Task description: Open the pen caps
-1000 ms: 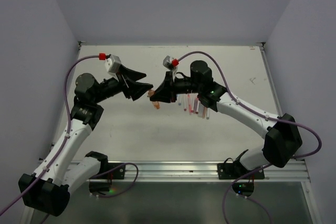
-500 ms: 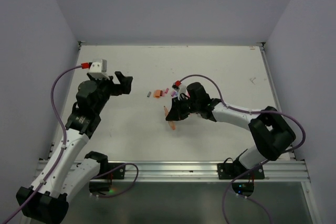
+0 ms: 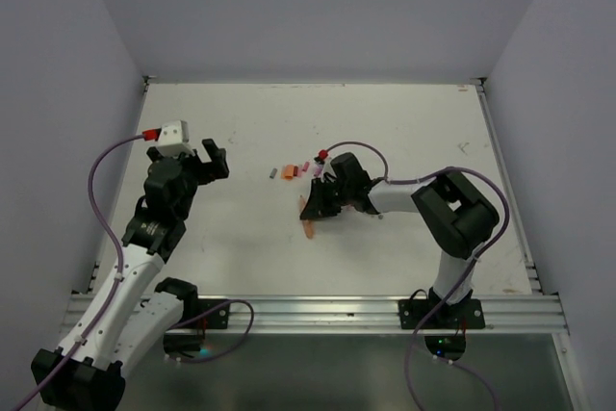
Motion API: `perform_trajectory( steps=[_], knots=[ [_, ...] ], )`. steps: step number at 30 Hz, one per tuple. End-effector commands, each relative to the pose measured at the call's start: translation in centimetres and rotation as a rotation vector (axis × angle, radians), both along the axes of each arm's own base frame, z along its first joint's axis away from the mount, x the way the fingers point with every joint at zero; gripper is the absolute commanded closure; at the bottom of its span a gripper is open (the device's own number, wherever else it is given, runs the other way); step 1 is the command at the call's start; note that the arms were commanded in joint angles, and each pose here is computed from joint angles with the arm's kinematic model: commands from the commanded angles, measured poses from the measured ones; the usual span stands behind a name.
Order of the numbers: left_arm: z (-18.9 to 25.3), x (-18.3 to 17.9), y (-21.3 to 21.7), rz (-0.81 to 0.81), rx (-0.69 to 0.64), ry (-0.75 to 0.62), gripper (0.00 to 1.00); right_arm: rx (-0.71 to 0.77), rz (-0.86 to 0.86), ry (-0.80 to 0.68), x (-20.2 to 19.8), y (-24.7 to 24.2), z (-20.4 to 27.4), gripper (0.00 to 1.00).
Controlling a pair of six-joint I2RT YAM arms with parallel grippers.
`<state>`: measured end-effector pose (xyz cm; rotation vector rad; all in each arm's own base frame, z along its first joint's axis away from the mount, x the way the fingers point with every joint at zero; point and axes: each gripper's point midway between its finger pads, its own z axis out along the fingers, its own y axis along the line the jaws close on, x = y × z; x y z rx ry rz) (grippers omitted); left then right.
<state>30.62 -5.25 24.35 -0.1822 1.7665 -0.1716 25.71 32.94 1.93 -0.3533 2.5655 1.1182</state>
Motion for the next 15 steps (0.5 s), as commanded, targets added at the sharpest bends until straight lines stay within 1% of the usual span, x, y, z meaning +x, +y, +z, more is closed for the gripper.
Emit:
perform_trajectory(
  steps=[1, 2, 3, 5, 6, 8, 9, 11, 12, 13, 14, 15],
  knots=[
    [0.5, 0.0, 0.8, 0.032, 0.029, -0.026, 0.03, -0.026, -0.078, -0.018, 1.8, -0.6, -0.6, 0.84],
    [0.6, 0.0, 0.8, 0.035, 0.030, -0.029, 0.03, -0.040, -0.096, -0.024, 2.2, -1.1, -0.6, 0.80],
    [0.7, 0.0, 0.8, 0.035, 0.029, -0.032, 0.03, -0.049, -0.103, -0.028, 2.3, -1.5, -0.7, 0.72],
    [0.7, 0.0, 0.9, 0.036, 0.030, -0.032, 0.02, -0.072, -0.125, -0.023, 2.4, -2.5, -1.1, 0.66],
    [0.6, 0.0, 0.8, 0.035, 0.030, -0.029, 0.02, -0.075, -0.135, -0.041, 2.7, -2.8, -0.7, 0.58],
    [0.6, 0.1, 0.8, 0.035, 0.031, -0.026, 0.02, -0.096, -0.147, -0.049, 2.9, -3.5, -0.4, 0.49],
    [0.6, 0.1, 0.8, 0.033, 0.031, -0.025, 0.02, -0.096, -0.148, -0.082, 3.3, -3.7, 0.5, 0.43],
    [0.5, 0.1, 0.8, 0.037, 0.030, -0.025, 0.02, -0.116, -0.146, -0.104, 3.4, -4.1, 1.7, 0.36],
    [0.7, 0.0, 0.8, 0.035, 0.028, -0.027, 0.02, -0.115, -0.150, -0.158, 3.9, -4.3, 3.4, 0.30],
    [0.8, 0.0, 0.9, 0.039, 0.026, -0.031, 0.02, -0.136, -0.153, -0.168, 3.9, -4.7, 4.2, 0.28],
    [1.0, 0.0, 0.9, 0.041, 0.021, -0.032, 0.02, -0.145, -0.153, -0.209, 4.2, -5.1, 5.4, 0.25],
    [1.2, -0.1, 0.9, 0.045, 0.017, -0.037, 0.02, -0.160, -0.169, -0.242, 4.6, -5.6, 6.4, 0.21]
  ],
)
